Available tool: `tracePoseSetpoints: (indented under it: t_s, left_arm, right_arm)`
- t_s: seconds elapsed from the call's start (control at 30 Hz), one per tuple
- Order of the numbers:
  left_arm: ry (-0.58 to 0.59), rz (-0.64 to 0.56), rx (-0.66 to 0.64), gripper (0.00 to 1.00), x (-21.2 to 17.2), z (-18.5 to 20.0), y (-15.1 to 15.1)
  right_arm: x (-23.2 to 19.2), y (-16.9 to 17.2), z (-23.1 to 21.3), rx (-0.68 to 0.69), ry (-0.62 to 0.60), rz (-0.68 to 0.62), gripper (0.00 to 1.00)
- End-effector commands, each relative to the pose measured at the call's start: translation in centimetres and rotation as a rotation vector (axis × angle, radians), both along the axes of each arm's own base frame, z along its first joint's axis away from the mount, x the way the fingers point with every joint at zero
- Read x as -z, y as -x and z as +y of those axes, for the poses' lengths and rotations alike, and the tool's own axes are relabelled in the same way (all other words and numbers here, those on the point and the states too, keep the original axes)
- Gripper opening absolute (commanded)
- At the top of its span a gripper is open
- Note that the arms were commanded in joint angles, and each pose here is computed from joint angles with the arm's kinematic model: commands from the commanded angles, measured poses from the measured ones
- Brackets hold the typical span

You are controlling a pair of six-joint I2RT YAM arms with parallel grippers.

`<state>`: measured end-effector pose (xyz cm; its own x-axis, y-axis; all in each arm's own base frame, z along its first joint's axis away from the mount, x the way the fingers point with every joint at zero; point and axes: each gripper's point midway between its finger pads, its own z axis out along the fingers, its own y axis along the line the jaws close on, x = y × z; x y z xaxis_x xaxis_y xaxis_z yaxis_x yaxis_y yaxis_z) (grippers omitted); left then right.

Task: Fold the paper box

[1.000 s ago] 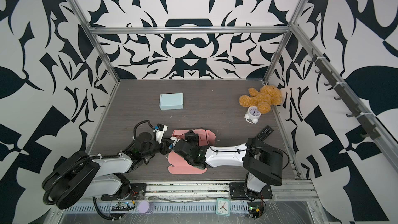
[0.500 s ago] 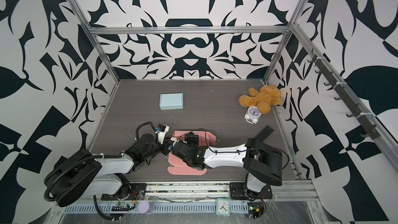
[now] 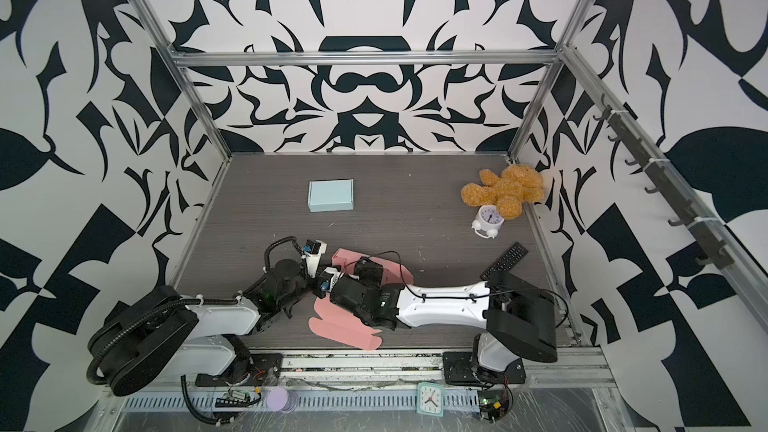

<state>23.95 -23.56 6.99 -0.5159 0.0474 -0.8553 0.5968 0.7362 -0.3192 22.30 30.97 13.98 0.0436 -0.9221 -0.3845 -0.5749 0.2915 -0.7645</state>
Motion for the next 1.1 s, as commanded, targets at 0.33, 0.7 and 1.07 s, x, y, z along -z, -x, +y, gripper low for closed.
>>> tracePoseSetpoints:
  t_s: [0.33, 0.7, 1.07]
  left_arm:
    - [-0.030, -0.057, -0.008, 0.21, -0.9, -0.1, -0.7]
    - [-0.044, -0.069, -0.004, 0.21, -1.0, -0.5, -0.9]
    - [-0.075, -0.080, -0.002, 0.21, -0.7, -0.8, -0.9]
  right_arm:
    - [-8.1, 0.2, -1.1, 0.128, -0.611, 0.223, 0.67]
    - [-3.8, -4.9, -1.4, 0.393, -0.783, 0.696, 0.66]
    - [1.4, -6.1, -0.2, 0.477, -0.803, 0.917, 0.61]
